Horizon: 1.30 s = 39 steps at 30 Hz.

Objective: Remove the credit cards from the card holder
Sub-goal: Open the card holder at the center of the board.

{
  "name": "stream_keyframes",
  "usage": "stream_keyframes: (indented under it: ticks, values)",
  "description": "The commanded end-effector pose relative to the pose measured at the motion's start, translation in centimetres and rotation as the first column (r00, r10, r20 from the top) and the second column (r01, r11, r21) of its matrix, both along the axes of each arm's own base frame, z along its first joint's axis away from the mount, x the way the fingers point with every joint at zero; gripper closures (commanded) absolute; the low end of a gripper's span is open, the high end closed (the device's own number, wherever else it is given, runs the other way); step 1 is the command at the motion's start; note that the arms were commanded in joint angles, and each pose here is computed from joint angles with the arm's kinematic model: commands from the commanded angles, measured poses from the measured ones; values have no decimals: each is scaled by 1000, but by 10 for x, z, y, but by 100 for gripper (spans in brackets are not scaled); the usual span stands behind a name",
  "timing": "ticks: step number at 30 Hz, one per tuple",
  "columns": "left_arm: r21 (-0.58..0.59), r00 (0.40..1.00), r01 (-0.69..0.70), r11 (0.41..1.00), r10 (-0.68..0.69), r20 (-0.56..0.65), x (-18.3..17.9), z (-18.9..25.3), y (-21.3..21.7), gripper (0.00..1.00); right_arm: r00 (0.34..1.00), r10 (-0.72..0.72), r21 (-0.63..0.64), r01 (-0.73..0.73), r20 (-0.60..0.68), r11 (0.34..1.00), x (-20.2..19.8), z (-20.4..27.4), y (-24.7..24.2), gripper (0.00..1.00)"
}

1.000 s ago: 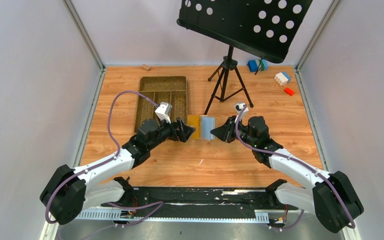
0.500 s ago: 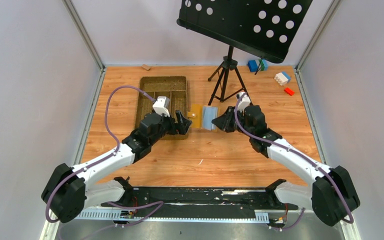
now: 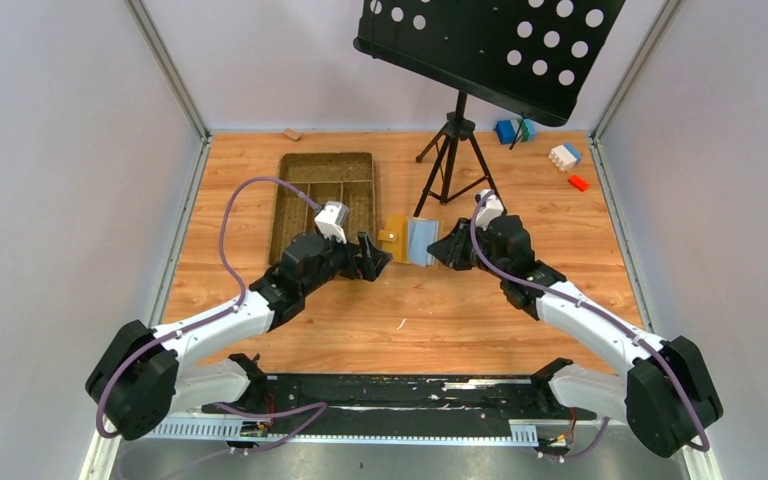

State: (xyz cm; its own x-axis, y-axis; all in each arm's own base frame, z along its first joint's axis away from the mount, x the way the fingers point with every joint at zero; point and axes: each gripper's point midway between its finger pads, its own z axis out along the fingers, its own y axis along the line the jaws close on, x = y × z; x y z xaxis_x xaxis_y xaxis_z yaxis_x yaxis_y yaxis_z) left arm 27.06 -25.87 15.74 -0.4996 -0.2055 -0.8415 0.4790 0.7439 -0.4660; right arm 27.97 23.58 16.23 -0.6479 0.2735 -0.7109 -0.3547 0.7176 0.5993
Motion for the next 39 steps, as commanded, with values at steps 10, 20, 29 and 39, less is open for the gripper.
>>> stream_keyframes:
  ticks: [10, 20, 29, 39]
  values:
    - [7, 991, 107, 994, -107, 84, -6, 7, -24, 0, 993, 40, 54, -46, 108, 998, -2, 25, 7, 100]
    - [-26, 980, 185, 982, -182, 81, -12, 8, -39, 0, 988, 53, 65, -63, 143, 996, -5, 31, 7, 100]
    - [-86, 939, 334, 939, -322, 122, -29, 20, -64, 0, 986, 97, 77, -108, 136, 991, -8, 30, 15, 100]
    - [-100, 944, 308, 946, -291, 156, -31, 30, -57, 0, 987, 105, 72, -114, 121, 991, -7, 26, 17, 100]
